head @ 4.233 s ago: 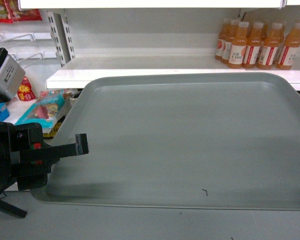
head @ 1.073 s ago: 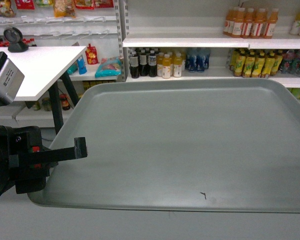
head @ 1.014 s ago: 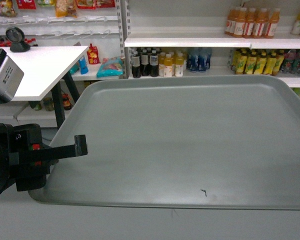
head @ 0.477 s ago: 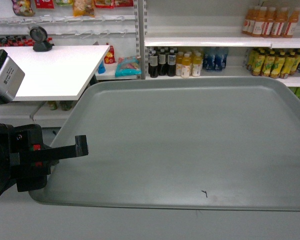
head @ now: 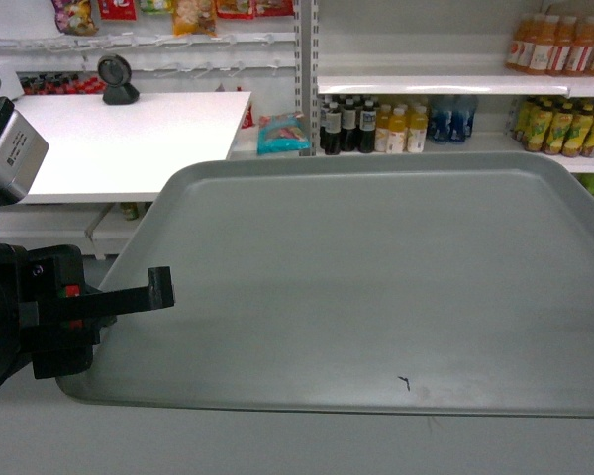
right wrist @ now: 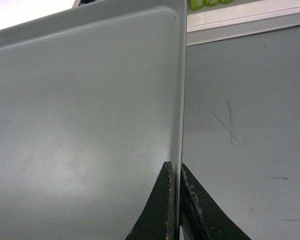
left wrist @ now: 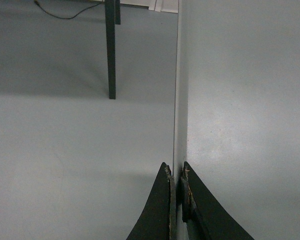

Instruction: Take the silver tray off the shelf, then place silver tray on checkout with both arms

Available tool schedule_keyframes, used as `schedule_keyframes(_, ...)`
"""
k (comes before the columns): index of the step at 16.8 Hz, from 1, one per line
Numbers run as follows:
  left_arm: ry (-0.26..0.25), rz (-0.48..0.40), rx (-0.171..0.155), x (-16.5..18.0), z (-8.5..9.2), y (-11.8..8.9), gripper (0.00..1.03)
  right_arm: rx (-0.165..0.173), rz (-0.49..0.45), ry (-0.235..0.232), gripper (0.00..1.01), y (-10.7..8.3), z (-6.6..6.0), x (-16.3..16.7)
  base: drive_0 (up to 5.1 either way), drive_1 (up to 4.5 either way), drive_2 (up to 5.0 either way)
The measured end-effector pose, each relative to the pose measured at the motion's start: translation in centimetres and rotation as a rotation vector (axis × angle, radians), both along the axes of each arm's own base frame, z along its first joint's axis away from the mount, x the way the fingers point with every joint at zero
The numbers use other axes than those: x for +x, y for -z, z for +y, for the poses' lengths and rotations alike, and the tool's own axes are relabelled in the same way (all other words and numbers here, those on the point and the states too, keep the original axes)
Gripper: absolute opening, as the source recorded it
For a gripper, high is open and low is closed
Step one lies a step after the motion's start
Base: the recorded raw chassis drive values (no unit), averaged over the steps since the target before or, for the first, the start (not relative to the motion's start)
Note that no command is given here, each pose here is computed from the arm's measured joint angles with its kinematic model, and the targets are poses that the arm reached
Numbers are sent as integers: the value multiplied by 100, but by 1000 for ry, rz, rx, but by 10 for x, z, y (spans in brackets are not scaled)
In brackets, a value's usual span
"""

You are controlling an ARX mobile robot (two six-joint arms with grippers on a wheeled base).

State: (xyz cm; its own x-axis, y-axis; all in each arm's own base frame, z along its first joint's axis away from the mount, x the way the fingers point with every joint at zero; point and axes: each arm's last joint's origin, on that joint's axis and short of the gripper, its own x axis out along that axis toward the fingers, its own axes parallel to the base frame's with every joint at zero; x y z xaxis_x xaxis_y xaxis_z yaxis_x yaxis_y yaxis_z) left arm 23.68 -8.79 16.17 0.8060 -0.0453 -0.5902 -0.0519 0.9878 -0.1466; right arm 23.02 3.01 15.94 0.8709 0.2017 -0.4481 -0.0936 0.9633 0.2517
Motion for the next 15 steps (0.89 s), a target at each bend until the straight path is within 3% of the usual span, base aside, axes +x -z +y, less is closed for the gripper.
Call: schedule_keyframes(15, -1, 0, 1, 0, 0, 0, 3, 1, -3, 0, 3, 0, 0, 0, -489, 256, 256)
